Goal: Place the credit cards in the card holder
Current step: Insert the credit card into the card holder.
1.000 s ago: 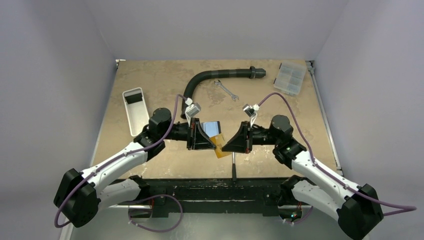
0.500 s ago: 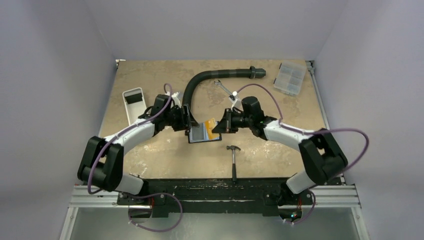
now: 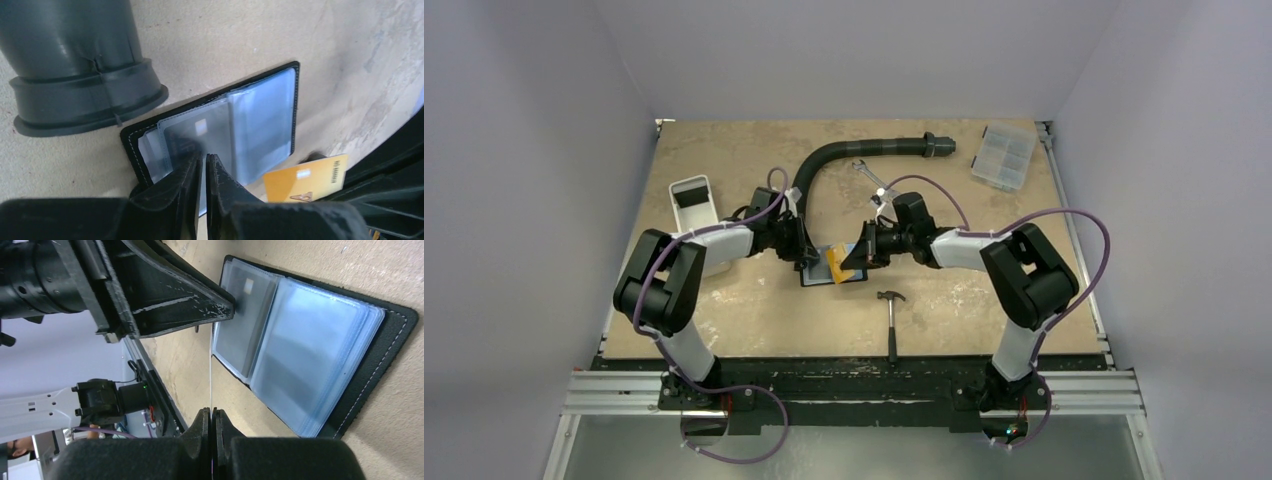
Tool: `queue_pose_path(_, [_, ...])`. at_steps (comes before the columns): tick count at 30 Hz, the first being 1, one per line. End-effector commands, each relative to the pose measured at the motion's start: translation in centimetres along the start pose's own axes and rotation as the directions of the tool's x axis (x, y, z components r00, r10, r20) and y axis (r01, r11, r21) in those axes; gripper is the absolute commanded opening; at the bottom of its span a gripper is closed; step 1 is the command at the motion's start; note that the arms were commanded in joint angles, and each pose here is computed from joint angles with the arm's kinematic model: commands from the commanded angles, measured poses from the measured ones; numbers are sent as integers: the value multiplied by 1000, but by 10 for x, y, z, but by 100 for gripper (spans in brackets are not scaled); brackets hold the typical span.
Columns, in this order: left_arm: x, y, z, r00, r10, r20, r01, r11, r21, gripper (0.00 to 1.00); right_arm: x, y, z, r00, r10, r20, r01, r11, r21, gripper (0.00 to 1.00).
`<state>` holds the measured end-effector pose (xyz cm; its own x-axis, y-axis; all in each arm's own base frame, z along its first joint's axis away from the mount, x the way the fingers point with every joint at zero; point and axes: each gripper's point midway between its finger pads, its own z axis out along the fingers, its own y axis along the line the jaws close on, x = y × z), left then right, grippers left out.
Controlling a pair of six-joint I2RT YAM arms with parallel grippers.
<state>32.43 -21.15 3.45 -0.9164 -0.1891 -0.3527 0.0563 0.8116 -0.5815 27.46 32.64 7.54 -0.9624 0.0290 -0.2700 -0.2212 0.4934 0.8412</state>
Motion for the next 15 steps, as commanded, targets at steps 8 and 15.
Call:
queue_pose_path(8, [4,21,3,999,29,-15,-30,996,-89,4,-10,-11,9,1000,22,-12,-22,1000,-16,0])
queue_pose_path(15, [9,23,3,1000,21,-21,-23,995,-93,3,-12,-21,14,999,40,-18,-39,999,33,0])
